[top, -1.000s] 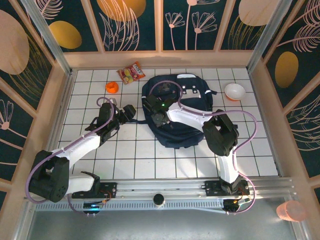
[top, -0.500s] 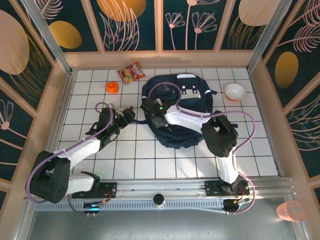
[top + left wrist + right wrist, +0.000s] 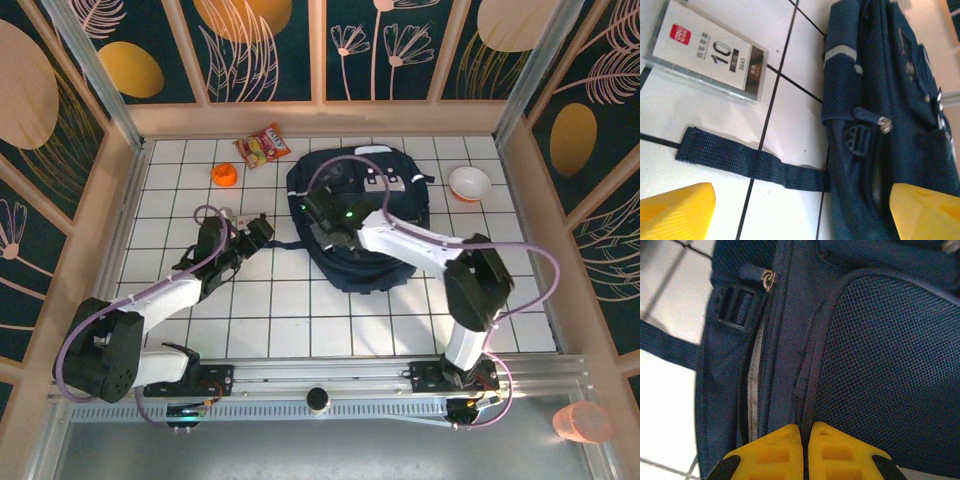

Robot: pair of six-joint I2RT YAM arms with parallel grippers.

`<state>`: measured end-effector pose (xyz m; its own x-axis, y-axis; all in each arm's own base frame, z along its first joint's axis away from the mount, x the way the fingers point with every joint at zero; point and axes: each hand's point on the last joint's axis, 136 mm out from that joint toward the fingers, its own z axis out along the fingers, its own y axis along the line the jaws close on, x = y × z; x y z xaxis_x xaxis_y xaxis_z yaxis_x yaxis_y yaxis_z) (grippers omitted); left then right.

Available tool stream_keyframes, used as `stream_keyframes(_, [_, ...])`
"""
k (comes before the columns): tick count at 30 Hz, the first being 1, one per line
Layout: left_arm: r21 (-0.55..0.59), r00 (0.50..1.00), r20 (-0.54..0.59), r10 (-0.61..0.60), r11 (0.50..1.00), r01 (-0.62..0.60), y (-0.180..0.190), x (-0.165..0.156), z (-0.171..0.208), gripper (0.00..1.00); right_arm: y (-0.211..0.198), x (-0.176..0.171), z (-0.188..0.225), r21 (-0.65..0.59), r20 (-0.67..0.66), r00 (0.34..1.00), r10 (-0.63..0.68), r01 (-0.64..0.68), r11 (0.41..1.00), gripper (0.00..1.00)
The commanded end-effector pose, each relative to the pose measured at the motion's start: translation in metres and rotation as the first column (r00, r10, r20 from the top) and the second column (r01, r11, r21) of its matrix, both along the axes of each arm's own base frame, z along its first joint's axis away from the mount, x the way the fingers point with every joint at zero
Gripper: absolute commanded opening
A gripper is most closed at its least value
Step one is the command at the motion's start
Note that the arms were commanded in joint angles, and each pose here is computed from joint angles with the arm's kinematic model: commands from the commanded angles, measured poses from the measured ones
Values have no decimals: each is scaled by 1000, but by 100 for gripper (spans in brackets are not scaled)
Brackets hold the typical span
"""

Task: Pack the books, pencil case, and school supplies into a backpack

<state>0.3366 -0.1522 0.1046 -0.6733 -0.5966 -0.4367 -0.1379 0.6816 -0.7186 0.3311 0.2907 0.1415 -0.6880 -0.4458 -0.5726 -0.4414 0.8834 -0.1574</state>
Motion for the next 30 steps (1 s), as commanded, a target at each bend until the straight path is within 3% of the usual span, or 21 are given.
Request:
stream_keyframes(1, [150, 973, 176, -150, 981, 124, -9, 21, 42, 86, -1, 0, 41, 117, 38, 996, 84, -88, 989, 0])
stream_keyframes(4, [319, 881, 303, -363, 910, 265, -27, 25, 67, 84, -7, -3, 58, 194, 26, 992, 127, -129, 972, 0])
stream_keyframes(7, [491, 718, 377, -585, 784, 381, -48, 22, 83, 80, -14, -4, 73, 259, 35, 987, 155, -158, 953, 0])
stream_keyframes(11, [673, 434, 355, -828, 549, 496, -76, 11, 80, 74, -17, -9, 85, 328, 39, 979, 201, -202, 923, 0])
stream_keyframes(14, [719, 299, 307, -904, 426, 549, -91, 12, 68, 74, -18, -11, 87, 356, 36, 976, 217, -215, 909, 0])
stream_keyframes(17, [743, 212, 267, -940, 341, 576, -103, 18, 54, 75, -18, -11, 85, 363, 31, 974, 223, -218, 906, 0])
stream_keyframes(20, [756, 155, 244, -957, 287, 588, -117, 28, 42, 76, -18, -12, 83, 366, 23, 974, 225, -218, 905, 0])
stream_keyframes(23, [745, 132, 228, -965, 260, 615, -128, 39, 24, 77, -19, -12, 81, 364, 20, 974, 224, -216, 906, 0])
stream_keyframes(30, [728, 104, 236, -966, 247, 640, -145, 61, 8, 76, -22, -12, 82, 363, 20, 976, 215, -207, 909, 0])
